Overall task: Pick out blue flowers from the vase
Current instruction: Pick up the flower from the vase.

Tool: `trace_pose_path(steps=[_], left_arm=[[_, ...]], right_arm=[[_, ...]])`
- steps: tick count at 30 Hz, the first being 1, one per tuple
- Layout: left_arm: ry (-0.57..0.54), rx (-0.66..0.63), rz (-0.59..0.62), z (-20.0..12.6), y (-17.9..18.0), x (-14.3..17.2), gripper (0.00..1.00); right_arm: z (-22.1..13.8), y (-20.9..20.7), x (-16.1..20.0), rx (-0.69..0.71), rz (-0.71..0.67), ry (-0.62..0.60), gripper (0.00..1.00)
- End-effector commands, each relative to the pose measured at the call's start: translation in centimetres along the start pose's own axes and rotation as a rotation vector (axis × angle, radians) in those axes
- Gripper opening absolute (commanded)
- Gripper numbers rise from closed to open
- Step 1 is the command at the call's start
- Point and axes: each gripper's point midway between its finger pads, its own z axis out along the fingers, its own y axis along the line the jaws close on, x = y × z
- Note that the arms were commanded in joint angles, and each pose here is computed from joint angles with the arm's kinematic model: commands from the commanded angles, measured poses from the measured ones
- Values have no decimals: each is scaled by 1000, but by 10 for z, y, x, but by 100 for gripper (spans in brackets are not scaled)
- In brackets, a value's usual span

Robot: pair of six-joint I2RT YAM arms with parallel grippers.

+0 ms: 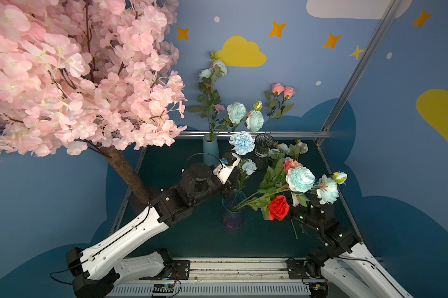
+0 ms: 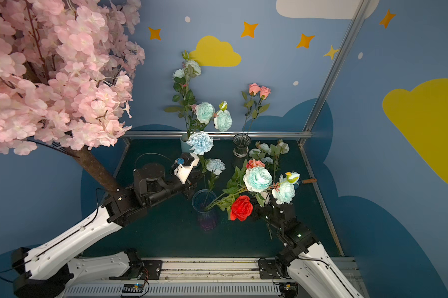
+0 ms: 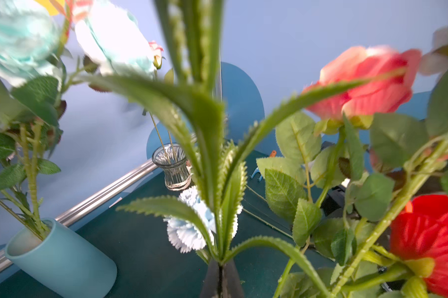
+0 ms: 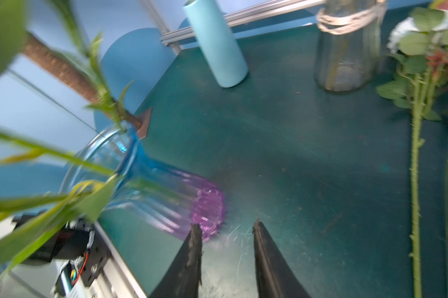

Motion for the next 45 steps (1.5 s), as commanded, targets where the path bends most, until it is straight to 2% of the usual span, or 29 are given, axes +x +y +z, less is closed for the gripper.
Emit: trace_pose_path(steps=[1,5,8,12,14,18,23,26,32,37,45], left_arm=[[-82,17,20,-8,1,-36,3],[-122,46,24,-7,-2,-65,3],[-139,51,36,-3,0,-83,4],[-185,40,50,-2,8,-108,3],[-217,37,51,-2,14,-119,3],[-252,40,44,2,28,-133,3],[-263,70,9,26,47,-137,3],[-264,131,-11,42,46,-132,3],[-240,255,-53,75,36,-118,3],[-267,371,-75,79,20,-118,4],[-273,364,-70,74,20,-118,4]], right_arm=[[-1,2,-27,-57,40,-46,40],[-4,-13,-61,-54,95,-109,42],[-12,-12,-106,-86,93,-175,44],[-5,-25,-152,-125,100,-205,46],[0,-26,-176,-204,103,-210,46],[3,-3,-221,-385,33,-224,46],[-6,30,-260,-556,-73,-231,46],[-8,46,-266,-633,-139,-215,48],[-5,68,-251,-747,-221,-191,49],[-3,95,-237,-860,-278,-131,49],[-13,120,-221,-954,-335,-80,48]])
